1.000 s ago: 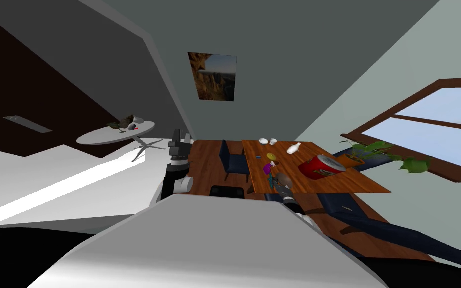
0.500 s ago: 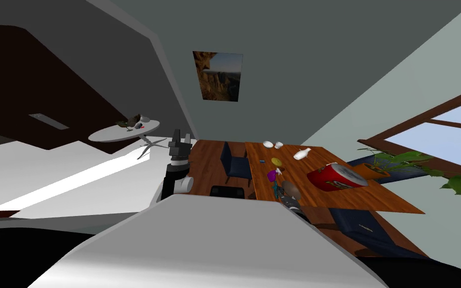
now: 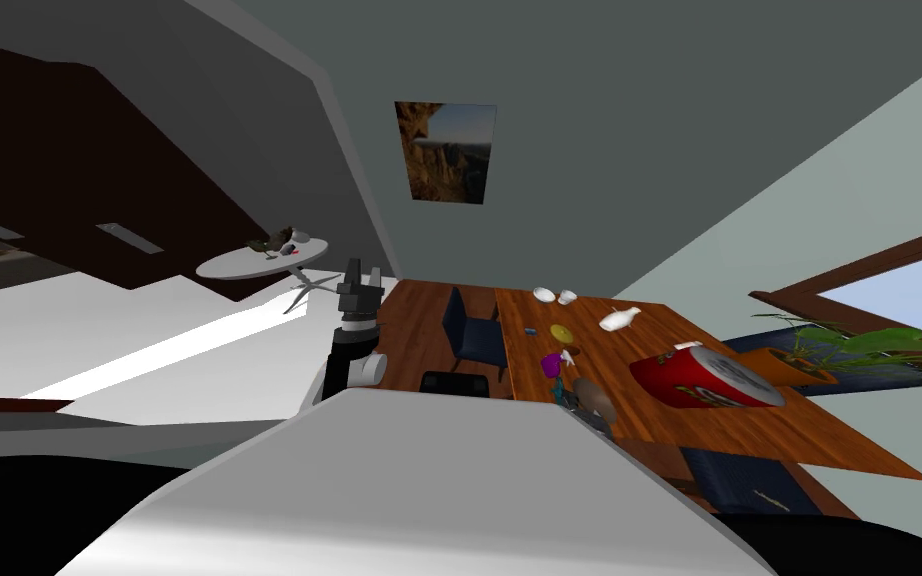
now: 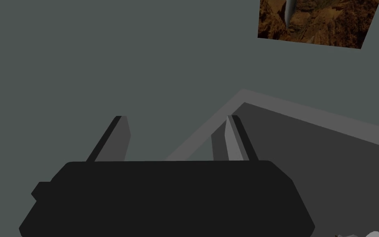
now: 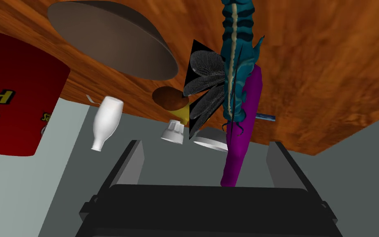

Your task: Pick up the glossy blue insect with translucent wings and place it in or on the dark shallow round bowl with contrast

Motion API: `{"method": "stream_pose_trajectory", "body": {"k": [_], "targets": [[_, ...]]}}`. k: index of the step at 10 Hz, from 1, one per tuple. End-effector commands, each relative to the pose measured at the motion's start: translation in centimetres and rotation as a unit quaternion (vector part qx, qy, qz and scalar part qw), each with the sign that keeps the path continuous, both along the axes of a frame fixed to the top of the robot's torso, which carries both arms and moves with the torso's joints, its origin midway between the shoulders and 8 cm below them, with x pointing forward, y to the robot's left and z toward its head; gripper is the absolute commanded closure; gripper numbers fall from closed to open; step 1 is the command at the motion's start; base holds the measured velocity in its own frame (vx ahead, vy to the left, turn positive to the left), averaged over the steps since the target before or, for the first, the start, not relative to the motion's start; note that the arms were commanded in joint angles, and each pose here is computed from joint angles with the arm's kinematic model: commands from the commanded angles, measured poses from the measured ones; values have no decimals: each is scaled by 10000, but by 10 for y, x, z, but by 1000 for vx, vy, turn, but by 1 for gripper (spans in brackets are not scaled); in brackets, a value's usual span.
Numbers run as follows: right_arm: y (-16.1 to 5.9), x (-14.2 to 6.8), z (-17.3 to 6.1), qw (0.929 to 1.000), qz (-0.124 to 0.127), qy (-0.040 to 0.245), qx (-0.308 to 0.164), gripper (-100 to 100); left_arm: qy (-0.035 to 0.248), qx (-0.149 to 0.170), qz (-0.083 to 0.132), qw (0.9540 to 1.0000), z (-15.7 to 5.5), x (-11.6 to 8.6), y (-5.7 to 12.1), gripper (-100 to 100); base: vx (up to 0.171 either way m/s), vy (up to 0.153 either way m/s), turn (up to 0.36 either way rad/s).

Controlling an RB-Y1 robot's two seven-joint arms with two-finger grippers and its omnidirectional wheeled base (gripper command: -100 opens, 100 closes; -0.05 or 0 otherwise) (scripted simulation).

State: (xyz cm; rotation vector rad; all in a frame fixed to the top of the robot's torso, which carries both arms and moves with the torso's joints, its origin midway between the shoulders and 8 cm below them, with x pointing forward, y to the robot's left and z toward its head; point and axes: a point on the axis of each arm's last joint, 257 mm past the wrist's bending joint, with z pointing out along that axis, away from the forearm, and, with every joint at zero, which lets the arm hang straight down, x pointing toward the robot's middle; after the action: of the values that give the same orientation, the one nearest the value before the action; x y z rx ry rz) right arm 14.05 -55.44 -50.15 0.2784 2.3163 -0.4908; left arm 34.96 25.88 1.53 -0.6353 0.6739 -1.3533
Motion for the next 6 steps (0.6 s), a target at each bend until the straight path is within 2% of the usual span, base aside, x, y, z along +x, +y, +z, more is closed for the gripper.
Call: {"method": "stream_pose_trajectory", "body": {"k": [1, 2, 3, 4, 5, 6], "targets": [[-6, -25, -12, 9993, 28, 348, -104, -100, 0, 0, 0, 10000, 0, 0, 0, 0, 100, -19, 178], [-7, -39, -20, 9985, 32, 535, -131, -100, 0, 0, 0, 10000, 0, 0, 0, 0, 112, -28, 121], [-6, -30, -18, 9991, 23, 405, -100, -100, 0, 0, 0, 10000, 0, 0, 0, 0, 47, -17, 16], [-7, -31, -19, 9990, 32, 429, -106, 0, 0, 0, 0, 10000, 0, 0, 0, 0, 9, -3, -1], [0, -19, -25, 9991, 20, 417, -103, -100, 0, 0, 0, 10000, 0, 0, 0, 0, -17, -49, 4], [1, -16, -27, 9991, 18, 416, -103, -100, 0, 0, 0, 10000, 0, 0, 0, 0, -36, -62, 16]]}}
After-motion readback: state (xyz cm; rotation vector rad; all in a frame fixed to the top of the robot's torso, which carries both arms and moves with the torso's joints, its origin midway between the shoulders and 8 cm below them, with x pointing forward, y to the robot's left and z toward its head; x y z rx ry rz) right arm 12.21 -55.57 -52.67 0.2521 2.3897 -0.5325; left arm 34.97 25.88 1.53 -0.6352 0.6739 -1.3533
